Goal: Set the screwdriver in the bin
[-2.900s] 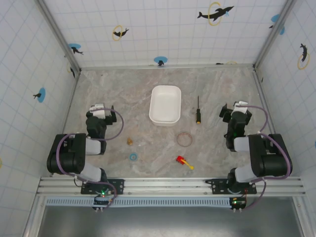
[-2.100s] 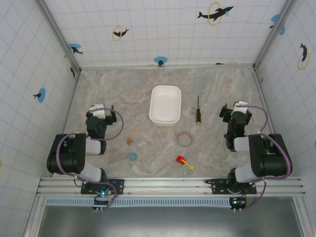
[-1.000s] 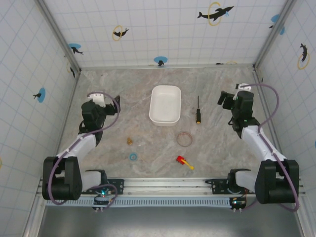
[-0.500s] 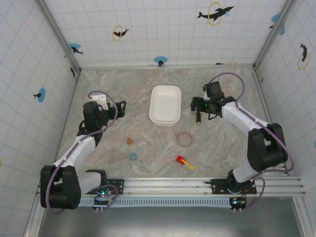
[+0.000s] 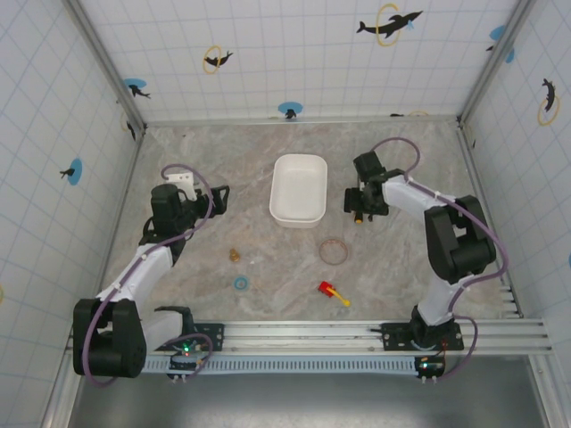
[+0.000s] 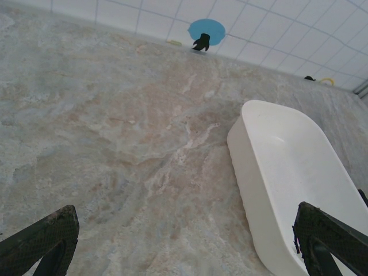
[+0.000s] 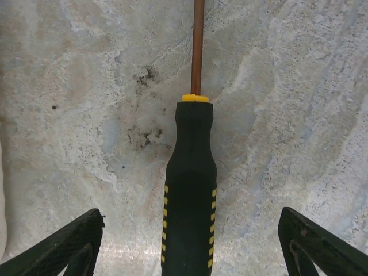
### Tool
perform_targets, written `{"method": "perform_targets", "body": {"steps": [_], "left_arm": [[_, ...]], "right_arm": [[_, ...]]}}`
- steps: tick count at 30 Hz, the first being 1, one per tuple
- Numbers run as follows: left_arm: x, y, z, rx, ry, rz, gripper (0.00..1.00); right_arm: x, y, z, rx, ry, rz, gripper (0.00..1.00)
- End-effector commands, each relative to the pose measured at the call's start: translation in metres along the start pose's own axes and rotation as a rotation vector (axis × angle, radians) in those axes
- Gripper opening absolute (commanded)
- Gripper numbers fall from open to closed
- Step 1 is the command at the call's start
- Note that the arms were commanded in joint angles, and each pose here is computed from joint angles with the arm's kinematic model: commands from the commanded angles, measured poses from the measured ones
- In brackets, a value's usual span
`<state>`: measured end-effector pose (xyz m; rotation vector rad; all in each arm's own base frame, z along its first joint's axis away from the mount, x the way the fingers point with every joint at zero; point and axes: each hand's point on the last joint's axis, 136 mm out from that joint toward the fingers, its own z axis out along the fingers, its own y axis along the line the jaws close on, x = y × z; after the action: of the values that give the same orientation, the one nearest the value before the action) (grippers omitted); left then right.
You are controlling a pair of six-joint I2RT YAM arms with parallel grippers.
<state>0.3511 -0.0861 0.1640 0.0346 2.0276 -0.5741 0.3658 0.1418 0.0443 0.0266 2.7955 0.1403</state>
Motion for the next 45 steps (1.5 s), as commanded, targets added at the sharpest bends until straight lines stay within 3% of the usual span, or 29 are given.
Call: {"method": "perform_targets", "body": {"steps": [1, 7, 27, 31, 34, 35, 40, 45], "left_arm": [[-0.006, -0.007, 0.001, 0.026, 0.003, -0.001, 0.98], [-0.007, -0.007, 0.001, 0.021, 0.013, 0.005, 0.98], [-0.005, -0.007, 0.001, 0.020, 0.017, 0.015, 0.98], [-0.006, -0.008, 0.001, 0.024, 0.018, 0.016, 0.98], [-0.005, -0.007, 0.002, 0.025, 0.020, 0.015, 0.98], [-0.005, -0.008, 0.002, 0.028, 0.020, 0.017, 0.98], [-0.004, -0.008, 0.002, 0.029, 0.021, 0.019, 0.98], [-0.002, -0.006, 0.003, 0.019, 0.032, 0.027, 0.98]], "right_arm": [[-0.007, 0.004, -0.001, 0.015, 0.004, -0.015, 0.81], [-0.005, 0.003, 0.007, 0.033, 0.024, -0.026, 0.75], [-0.001, 0.005, 0.028, 0.052, 0.068, -0.033, 0.43], [0.000, 0.007, 0.027, 0.040, 0.067, -0.028, 0.29], [0.000, 0.011, 0.026, 0.008, 0.070, -0.022, 0.04], [-0.001, 0.012, 0.025, -0.005, 0.067, -0.017, 0.00], [-0.024, 0.018, -0.006, -0.062, -0.027, 0.020, 0.00], [-0.075, 0.037, -0.089, -0.162, -0.254, 0.064, 0.00]]}}
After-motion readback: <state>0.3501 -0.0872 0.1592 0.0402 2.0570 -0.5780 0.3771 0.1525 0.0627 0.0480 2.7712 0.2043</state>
